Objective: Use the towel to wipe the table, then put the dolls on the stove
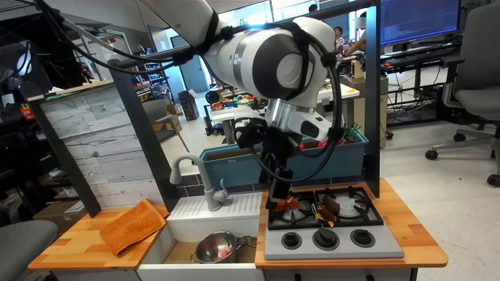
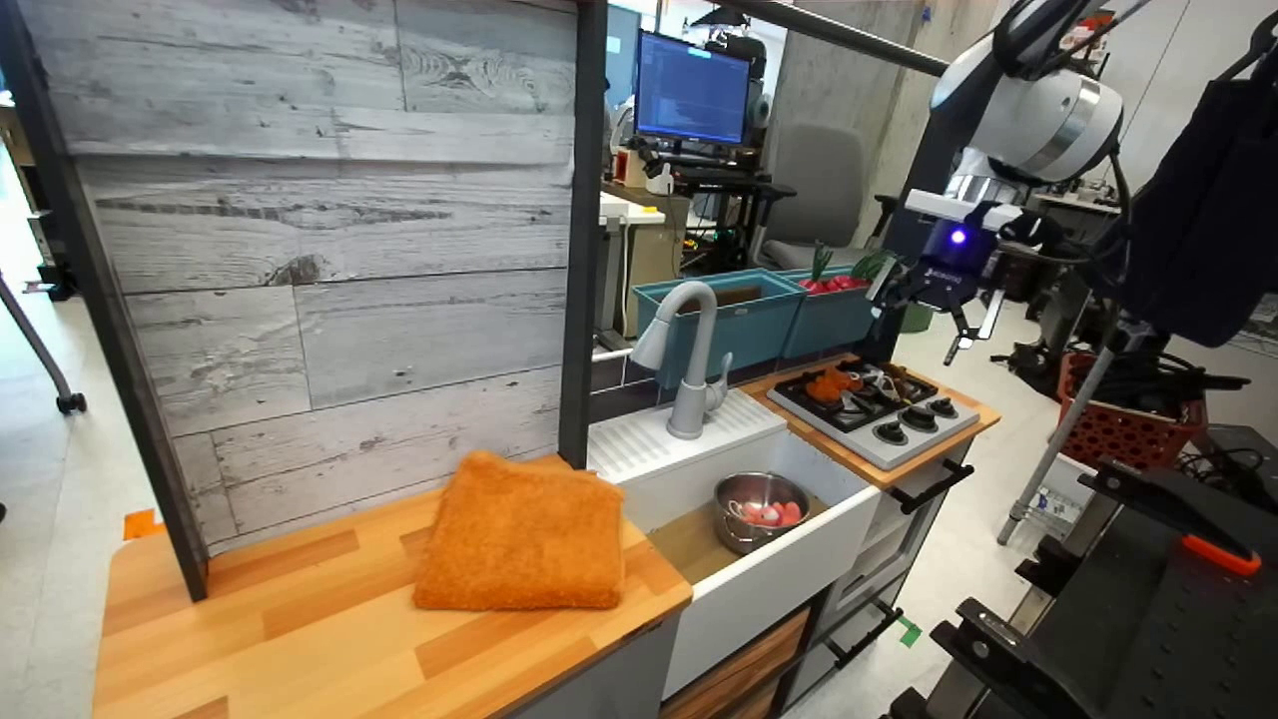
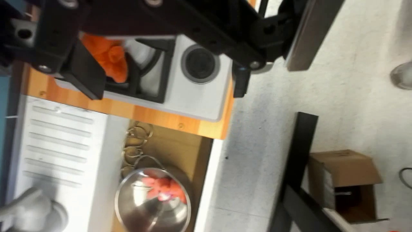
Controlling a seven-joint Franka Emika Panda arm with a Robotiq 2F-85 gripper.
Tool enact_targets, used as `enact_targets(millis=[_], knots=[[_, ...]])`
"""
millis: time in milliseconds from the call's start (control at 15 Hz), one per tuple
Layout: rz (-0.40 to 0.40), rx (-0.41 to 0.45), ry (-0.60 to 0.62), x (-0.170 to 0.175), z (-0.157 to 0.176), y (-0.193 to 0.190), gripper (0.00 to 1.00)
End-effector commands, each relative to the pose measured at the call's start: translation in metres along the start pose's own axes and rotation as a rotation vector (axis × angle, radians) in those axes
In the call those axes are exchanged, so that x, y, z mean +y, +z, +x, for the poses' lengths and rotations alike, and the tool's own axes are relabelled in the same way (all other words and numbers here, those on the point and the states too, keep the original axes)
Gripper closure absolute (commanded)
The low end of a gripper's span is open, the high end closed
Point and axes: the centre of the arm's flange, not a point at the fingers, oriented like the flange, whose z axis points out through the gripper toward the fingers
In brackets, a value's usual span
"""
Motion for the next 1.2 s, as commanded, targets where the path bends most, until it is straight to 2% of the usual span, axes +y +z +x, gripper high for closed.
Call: enact_targets(millis=[0, 133, 267, 333, 400, 467, 667, 733, 800, 867, 933, 1133], knots=[[-0.182, 0.013, -0.088, 0.021, -0.01, -0.028, 0.0], [-0.246, 0.006, -0.175, 0.03, -0.004, -0.038, 0.0], [-0.283, -0.01, -0.274, 0.024, 0.003, -0.034, 0.0], [-0.293, -0.03, -0.325, 0.019, 0.003, -0.03, 0.0], [-0.278, -0.09, -0.361, 0.012, -0.007, -0.022, 0.0], [-0.257, -0.035, -0.284, 0.026, -0.002, -0.027, 0.0], [-0.261, -0.07, -0.338, 0.017, -0.012, -0.017, 0.0], [-0.362, -0.007, -0.423, 0.022, -0.015, -0.014, 0.0], [-0.429, -0.069, -0.411, 0.033, -0.017, -0.014, 0.0], [-0.484, -0.049, -0.413, 0.046, -0.009, -0.019, 0.0], [-0.519, -0.078, -0.464, 0.049, -0.013, -0.023, 0.0], [-0.637, -0.072, -0.575, 0.061, -0.006, -0.032, 0.0]])
